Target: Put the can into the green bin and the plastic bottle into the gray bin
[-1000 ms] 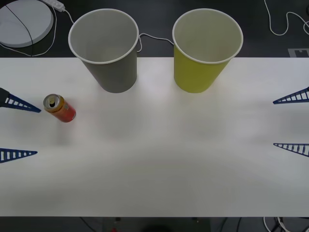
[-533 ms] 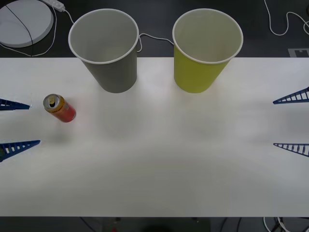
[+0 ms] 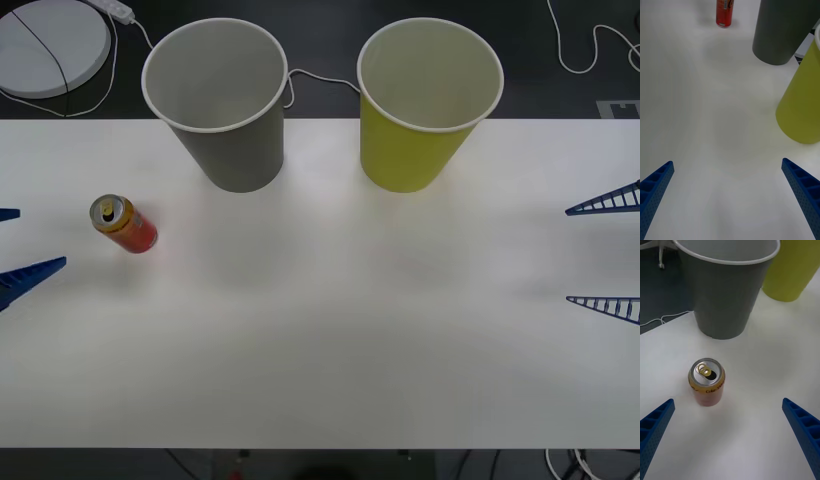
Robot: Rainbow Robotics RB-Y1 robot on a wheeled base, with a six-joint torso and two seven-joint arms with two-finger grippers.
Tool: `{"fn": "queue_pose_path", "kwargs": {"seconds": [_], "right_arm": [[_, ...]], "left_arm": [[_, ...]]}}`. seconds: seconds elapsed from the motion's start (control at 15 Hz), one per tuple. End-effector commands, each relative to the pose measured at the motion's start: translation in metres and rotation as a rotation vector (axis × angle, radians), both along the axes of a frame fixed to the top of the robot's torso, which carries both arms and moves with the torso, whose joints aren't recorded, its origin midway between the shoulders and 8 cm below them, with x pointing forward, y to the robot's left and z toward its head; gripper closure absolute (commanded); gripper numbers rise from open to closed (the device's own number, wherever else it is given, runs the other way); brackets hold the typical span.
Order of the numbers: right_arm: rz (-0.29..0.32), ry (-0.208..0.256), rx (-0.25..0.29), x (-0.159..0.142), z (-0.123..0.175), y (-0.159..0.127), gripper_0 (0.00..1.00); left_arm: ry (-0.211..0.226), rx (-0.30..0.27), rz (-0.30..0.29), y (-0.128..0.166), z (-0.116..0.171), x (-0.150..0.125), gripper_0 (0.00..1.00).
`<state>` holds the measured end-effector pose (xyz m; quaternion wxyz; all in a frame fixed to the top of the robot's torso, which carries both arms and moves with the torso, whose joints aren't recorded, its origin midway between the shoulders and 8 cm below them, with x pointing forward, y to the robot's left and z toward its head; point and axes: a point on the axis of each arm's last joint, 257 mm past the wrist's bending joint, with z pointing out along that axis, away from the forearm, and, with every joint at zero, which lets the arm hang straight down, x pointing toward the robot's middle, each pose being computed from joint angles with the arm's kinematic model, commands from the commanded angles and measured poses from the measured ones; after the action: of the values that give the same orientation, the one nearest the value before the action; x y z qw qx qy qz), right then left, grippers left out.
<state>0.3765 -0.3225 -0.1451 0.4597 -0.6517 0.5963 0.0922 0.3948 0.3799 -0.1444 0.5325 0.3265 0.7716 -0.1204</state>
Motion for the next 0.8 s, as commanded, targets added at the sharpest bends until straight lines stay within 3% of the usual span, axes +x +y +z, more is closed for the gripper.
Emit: {"fn": "queue_pose_path", "kwargs": {"seconds": [0.07, 0.47, 0.8], "right_arm": [[0.000, 0.000, 0.000, 0.000, 0.000, 0.000, 0.00], [0.000, 0.000, 0.000, 0.000, 0.000, 0.000, 0.00], [0.000, 0.000, 0.000, 0.000, 0.000, 0.000, 0.00]], "left_arm": [[-0.027, -0.073, 0.088, 0.008, -0.002, 0.006, 0.00], [-0.055, -0.136, 0.184, 0.010, -0.029, 0.009, 0.00], [-0.142, -0.096, 0.217, 0.014, -0.048, 0.012, 0.00]]}}
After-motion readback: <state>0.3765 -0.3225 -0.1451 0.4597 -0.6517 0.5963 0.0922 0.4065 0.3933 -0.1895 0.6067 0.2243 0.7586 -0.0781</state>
